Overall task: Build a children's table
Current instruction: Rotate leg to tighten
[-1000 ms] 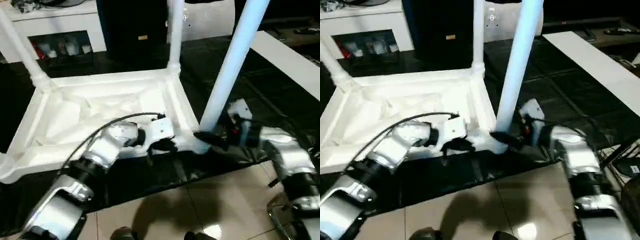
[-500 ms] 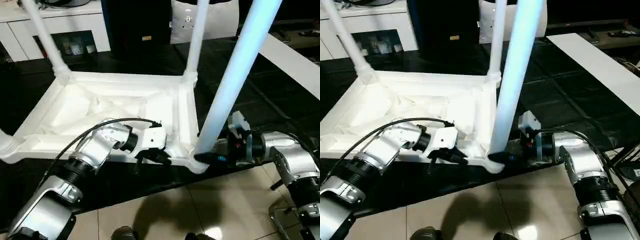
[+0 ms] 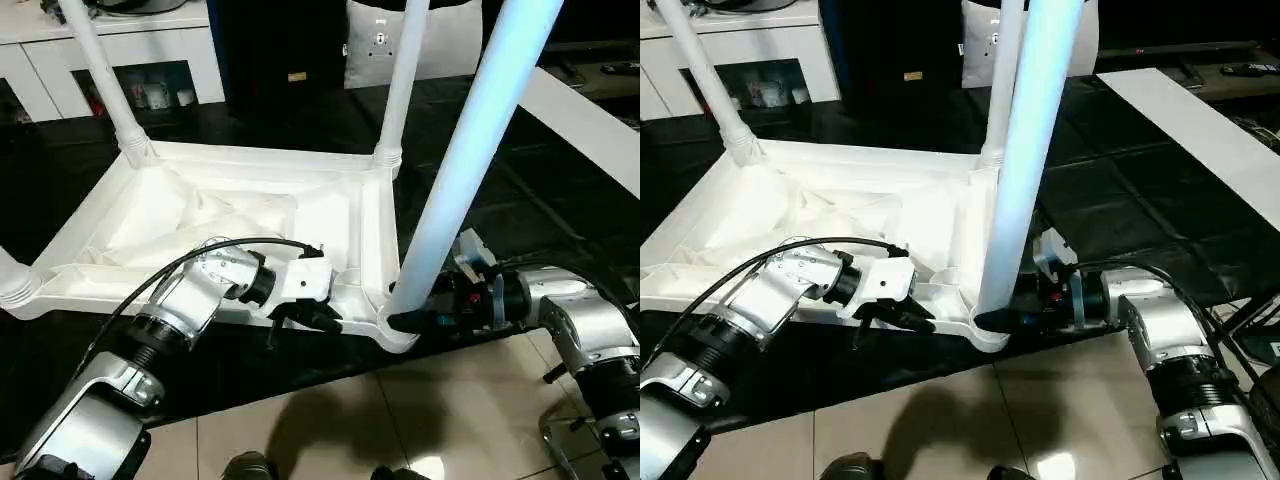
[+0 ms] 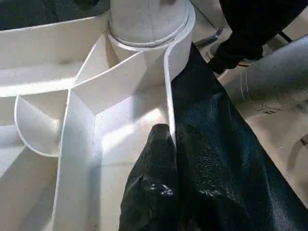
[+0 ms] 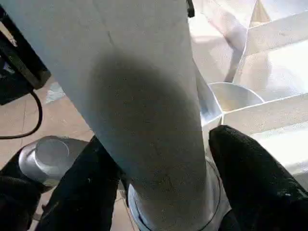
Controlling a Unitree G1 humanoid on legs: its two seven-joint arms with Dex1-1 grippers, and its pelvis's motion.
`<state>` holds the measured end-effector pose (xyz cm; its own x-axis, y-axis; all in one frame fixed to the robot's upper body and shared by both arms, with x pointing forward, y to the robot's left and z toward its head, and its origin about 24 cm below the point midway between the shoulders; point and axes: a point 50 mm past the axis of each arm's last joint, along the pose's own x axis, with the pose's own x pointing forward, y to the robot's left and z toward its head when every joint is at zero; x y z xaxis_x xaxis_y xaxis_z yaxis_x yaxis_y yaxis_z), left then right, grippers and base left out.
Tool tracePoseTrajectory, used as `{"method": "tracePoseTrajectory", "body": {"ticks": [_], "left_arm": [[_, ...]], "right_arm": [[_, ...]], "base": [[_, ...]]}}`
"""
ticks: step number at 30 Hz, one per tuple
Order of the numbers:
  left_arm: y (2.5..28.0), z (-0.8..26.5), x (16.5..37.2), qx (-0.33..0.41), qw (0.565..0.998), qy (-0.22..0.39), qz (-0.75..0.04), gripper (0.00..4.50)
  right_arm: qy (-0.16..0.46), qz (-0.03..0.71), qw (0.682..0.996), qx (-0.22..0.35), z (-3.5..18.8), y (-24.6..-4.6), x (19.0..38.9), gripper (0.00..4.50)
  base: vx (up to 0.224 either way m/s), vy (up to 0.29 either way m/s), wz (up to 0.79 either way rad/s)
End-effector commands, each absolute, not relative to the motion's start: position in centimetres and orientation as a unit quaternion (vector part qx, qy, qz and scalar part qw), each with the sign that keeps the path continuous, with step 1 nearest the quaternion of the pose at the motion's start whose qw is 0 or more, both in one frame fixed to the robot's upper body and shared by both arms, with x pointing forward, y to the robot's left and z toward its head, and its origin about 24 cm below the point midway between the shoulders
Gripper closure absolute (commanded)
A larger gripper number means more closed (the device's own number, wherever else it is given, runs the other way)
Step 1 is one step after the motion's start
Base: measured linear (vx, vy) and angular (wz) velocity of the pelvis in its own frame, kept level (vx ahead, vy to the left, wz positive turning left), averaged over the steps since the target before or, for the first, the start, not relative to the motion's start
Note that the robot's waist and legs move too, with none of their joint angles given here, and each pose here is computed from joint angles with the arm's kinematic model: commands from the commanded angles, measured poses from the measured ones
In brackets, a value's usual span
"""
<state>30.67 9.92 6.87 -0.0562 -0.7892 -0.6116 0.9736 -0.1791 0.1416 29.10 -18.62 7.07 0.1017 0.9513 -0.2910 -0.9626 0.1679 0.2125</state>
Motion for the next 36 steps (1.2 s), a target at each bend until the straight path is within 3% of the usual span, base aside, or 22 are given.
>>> {"method": "tracePoseTrajectory", "body": {"ticks": [1,4,11,14,16,18,20,23,31,33,36], "left_arm": [[9.5,5.9,29.5,0.301,0.574,0.174,-0.741,4.50],[9.6,5.9,29.5,0.301,0.575,0.175,-0.740,4.50],[9.4,6.1,29.7,0.277,0.601,0.172,-0.730,4.50],[8.9,6.2,30.0,0.259,0.631,0.171,-0.711,4.50],[8.7,6.2,30.4,0.251,0.655,0.177,-0.691,4.50],[8.5,6.3,30.5,0.249,0.660,0.176,-0.686,4.50],[7.5,6.5,31.0,0.222,0.700,0.177,-0.655,4.50],[6.3,7.0,31.6,0.178,0.741,0.181,-0.622,4.50],[3.5,8.1,33.7,0.131,0.819,0.176,-0.530,4.50],[3.2,8.2,33.7,0.132,0.823,0.173,-0.525,4.50],[3.2,8.3,33.7,0.134,0.825,0.172,-0.522,4.50]], "right_arm": [[0.179,0.640,0.747,-0.017,7.4,-18.8,29.1,1.92],[0.180,0.641,0.746,-0.015,7.3,-18.6,29.0,2.21],[0.175,0.646,0.743,0.012,7.2,-17.9,28.4,2.37],[0.179,0.613,0.769,0.015,6.5,-17.2,28.8,2.37],[0.176,0.556,0.812,0.005,6.0,-16.7,30.0,2.38],[0.169,0.540,0.825,-0.001,6.0,-16.6,30.3,2.39],[0.153,0.461,0.874,0.000,6.0,-15.6,32.1,2.41],[0.155,0.387,0.909,0.017,6.2,-14.2,33.4,2.45],[0.165,0.246,0.954,0.047,5.6,-11.9,35.6,2.46],[0.157,0.246,0.954,0.064,5.7,-11.6,35.8,1.93],[0.150,0.251,0.954,0.066,6.0,-11.5,35.9,1.73]], "base": [[0.000,0.000,0.00],[0.000,0.000,0.00],[0.000,0.000,0.00],[0.000,0.000,0.00],[0.000,0.000,0.00],[0.000,0.000,0.00],[0.000,0.000,0.00],[0.000,0.000,0.00],[0.000,0.000,0.00],[0.000,0.000,0.00],[0.000,0.000,0.00]]}}
